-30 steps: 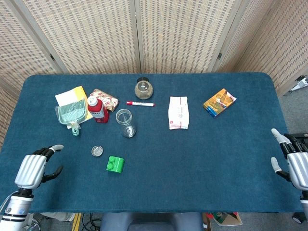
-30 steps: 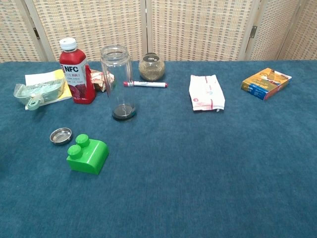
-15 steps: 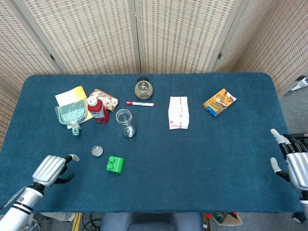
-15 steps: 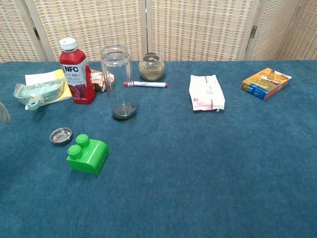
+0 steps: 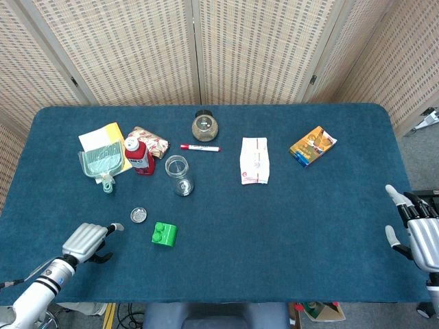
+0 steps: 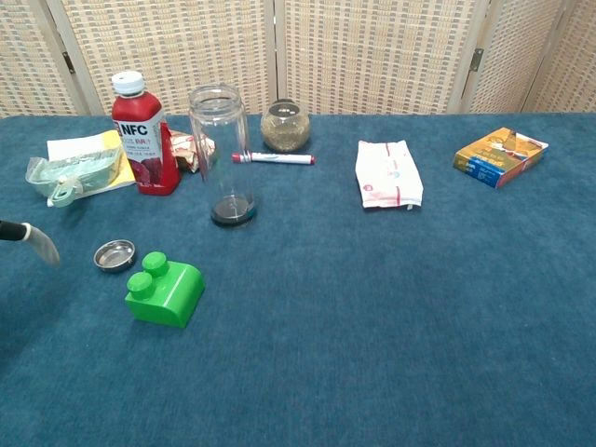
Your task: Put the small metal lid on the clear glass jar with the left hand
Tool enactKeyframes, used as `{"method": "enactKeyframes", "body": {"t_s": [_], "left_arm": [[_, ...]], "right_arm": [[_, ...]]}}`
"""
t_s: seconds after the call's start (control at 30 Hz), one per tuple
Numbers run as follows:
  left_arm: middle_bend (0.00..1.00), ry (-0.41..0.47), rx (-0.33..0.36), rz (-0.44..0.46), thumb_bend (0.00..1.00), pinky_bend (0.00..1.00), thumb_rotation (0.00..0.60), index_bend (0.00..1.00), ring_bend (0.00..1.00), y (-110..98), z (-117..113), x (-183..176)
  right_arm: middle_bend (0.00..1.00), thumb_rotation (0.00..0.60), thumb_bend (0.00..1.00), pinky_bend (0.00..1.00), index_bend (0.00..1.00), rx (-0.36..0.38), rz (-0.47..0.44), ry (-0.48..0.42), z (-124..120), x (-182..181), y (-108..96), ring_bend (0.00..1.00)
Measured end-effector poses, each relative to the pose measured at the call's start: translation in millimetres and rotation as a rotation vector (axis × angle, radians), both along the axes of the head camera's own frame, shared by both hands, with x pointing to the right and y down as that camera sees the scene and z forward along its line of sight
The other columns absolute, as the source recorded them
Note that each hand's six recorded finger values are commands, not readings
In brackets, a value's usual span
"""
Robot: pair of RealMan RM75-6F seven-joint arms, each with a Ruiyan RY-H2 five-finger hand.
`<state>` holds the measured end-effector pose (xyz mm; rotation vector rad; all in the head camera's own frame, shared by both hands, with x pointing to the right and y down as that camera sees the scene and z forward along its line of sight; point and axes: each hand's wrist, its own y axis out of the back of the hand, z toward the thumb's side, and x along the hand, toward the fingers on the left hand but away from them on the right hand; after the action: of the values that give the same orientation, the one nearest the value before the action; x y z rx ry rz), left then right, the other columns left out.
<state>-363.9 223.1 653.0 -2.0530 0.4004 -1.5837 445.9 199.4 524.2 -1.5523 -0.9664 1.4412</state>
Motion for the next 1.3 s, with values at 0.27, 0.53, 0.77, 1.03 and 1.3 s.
{"method": "enactKeyframes", "body": {"t_s": [0.27, 0.53, 0.77, 1.03, 1.3], "left_arm": [[1.0, 0.037, -0.04, 0.025, 0.32, 1.0, 0.6, 0.22, 0.96, -0.5, 13.4, 23.0], [1.0, 0.094, -0.079, 0.052, 0.33, 1.0, 0.6, 0.22, 0.96, -0.7, 20.3, 50.2], [1.0, 0.159, -0.113, 0.073, 0.32, 1.0, 0.6, 0.22, 0.96, 0.1, 20.2, 76.5], [1.0, 0.24, -0.131, 0.146, 0.33, 1.0, 0.6, 0.21, 0.95, 4.3, 13.4, 112.2], [1.0, 0.3, -0.152, 0.196, 0.33, 1.0, 0.6, 0.2, 0.94, 10.7, 1.5, 136.1]], "right_arm": [[0.2, 0.6, 0.44, 0.28, 0.05, -0.002, 0.002, -0.001, 0.5, 1.1, 0.2, 0.12], [0.2, 0.6, 0.44, 0.28, 0.05, -0.003, 0.01, 0.001, 0.7, 4.0, 1.3, 0.12], [0.2, 0.6, 0.44, 0.28, 0.05, 0.0, 0.015, 0.001, -0.4, 5.5, 2.8, 0.12], [0.2, 0.6, 0.44, 0.28, 0.05, 0.005, 0.02, 0.0, -1.5, 6.7, 4.7, 0.12], [0.2, 0.6, 0.44, 0.28, 0.05, 0.009, 0.019, -0.004, -2.2, 7.4, 4.5, 0.11]]}}
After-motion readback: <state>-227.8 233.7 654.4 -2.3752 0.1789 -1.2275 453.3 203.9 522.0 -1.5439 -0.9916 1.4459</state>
